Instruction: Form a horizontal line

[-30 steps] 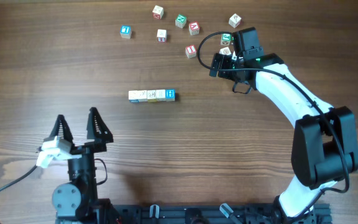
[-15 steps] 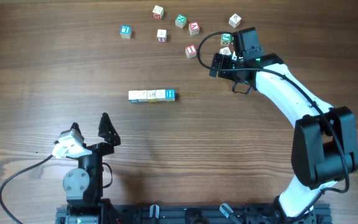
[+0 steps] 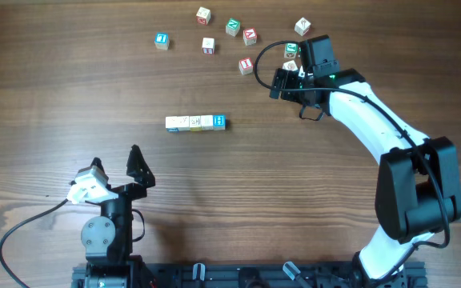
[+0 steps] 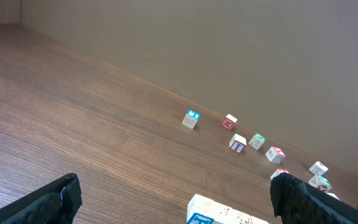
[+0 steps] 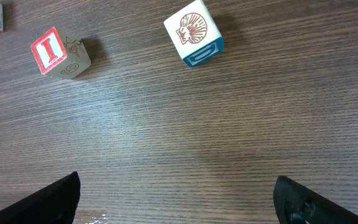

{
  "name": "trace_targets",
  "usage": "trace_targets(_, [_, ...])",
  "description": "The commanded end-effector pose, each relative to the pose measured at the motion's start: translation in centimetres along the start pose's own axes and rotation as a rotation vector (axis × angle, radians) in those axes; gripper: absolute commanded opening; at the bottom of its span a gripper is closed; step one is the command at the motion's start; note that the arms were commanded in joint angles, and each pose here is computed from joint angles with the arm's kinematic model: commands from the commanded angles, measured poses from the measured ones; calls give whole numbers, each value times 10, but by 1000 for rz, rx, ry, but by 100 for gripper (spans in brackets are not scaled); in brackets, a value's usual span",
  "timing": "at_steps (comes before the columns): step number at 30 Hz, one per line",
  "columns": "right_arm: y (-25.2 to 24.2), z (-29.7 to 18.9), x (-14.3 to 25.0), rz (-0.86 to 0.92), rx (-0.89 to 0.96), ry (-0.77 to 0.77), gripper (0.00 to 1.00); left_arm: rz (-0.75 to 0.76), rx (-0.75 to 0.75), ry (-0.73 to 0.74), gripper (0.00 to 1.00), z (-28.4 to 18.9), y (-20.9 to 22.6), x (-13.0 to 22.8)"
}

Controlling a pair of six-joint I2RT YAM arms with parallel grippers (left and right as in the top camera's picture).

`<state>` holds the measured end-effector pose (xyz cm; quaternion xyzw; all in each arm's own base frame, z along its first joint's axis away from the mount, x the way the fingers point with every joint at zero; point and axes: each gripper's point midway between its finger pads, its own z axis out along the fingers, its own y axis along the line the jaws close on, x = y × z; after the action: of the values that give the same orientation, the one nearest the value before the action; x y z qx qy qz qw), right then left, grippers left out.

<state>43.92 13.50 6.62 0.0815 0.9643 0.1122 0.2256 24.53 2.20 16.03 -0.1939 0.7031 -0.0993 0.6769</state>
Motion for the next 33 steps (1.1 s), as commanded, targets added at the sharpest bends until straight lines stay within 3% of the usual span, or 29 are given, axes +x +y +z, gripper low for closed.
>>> trace_targets(1, [0, -3, -2, -17, 6, -14, 100, 5, 2, -5, 100, 0, 0, 0])
trace_targets(26, [0, -5, -3, -17, 5, -18, 100, 5, 1, -5, 100, 0, 0, 0])
trace_targets(33, [16, -56, -28, -22, -54, -138, 100, 5, 2, -5, 100, 0, 0, 0])
